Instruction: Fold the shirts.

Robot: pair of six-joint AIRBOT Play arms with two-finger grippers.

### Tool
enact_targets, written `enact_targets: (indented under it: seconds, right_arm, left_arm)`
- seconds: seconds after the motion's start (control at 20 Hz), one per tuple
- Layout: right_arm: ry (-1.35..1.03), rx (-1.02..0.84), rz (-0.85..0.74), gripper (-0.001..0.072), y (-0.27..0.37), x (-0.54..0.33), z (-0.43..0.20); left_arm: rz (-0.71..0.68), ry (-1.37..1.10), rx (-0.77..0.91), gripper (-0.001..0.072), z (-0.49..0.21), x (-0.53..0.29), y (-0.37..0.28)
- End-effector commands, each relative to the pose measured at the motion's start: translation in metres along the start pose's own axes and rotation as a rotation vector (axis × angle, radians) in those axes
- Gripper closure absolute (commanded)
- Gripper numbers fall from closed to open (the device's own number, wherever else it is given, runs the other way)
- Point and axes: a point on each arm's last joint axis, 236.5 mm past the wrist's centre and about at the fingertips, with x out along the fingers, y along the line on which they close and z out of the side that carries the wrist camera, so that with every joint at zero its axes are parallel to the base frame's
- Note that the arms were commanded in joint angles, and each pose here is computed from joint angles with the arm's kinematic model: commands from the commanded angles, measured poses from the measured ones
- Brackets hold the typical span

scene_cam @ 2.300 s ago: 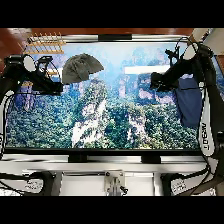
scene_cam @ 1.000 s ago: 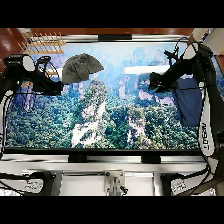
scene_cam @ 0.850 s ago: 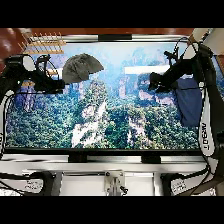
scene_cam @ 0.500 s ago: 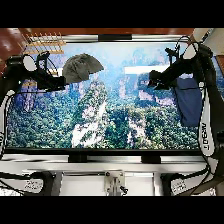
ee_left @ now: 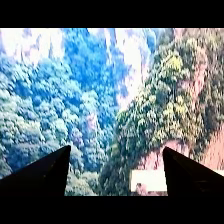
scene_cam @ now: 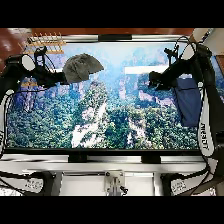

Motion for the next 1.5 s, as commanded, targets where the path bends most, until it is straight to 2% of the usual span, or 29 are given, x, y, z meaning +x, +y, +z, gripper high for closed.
enact_targets:
  seconds: [0.0,0.2,0.45,0.65,0.7,0.8,0.85,0.9,1.0,1.1,1.3,1.45]
  right_arm:
    - [0.010,-0.050,-0.045,0.0041,0.005,0.005,-0.004]
    - [0.011,-0.082,-0.043,0.0041,0.018,0.009,-0.006]
    - [-0.011,-0.084,-0.079,0.0041,0.010,0.008,-0.001]
    - [-0.013,-0.085,-0.085,0.0041,0.009,0.008,0.000]
    - [-0.013,-0.083,-0.085,0.0041,0.009,0.008,0.000]
    - [-0.015,-0.080,-0.085,0.0042,0.009,0.008,0.000]
    - [-0.019,-0.080,-0.085,0.0042,0.009,0.008,0.001]
    - [-0.029,-0.081,-0.085,0.0042,0.009,0.008,0.003]
    - [-0.055,-0.082,-0.086,0.0042,0.008,0.008,0.009]
    - [-0.049,-0.082,-0.082,0.0042,0.010,0.004,0.008]
    - [-0.079,-0.143,-0.121,0.0043,0.016,-0.055,-0.002]
    - [-0.305,-0.162,-0.282,0.0043,-0.002,-0.153,-0.001]
  left_arm:
    - [-0.018,-0.188,-0.087,0.0041,0.061,0.007,0.017]
    - [-0.064,-0.184,-0.155,0.0044,0.086,0.063,0.024]
    - [-0.105,-0.111,-0.216,0.0043,0.070,0.143,0.020]
    - [-0.099,-0.102,-0.199,0.0048,0.060,0.174,0.023]
    - [-0.102,-0.103,-0.201,0.0079,0.060,0.177,0.022]
    - [-0.107,-0.113,-0.200,0.0476,0.062,0.176,0.019]
    - [-0.109,-0.119,-0.199,0.0620,0.065,0.173,0.018]
    - [-0.113,-0.128,-0.195,0.0671,0.070,0.167,0.016]
    - [-0.127,-0.154,-0.174,0.0676,0.086,0.139,0.008]
    - [-0.153,-0.254,-0.081,0.0677,0.116,0.078,-0.013]
    - [-0.218,-0.594,0.208,0.0677,0.154,-0.146,-0.088]
    - [-0.311,-0.800,0.297,0.0677,0.119,-0.301,-0.138]
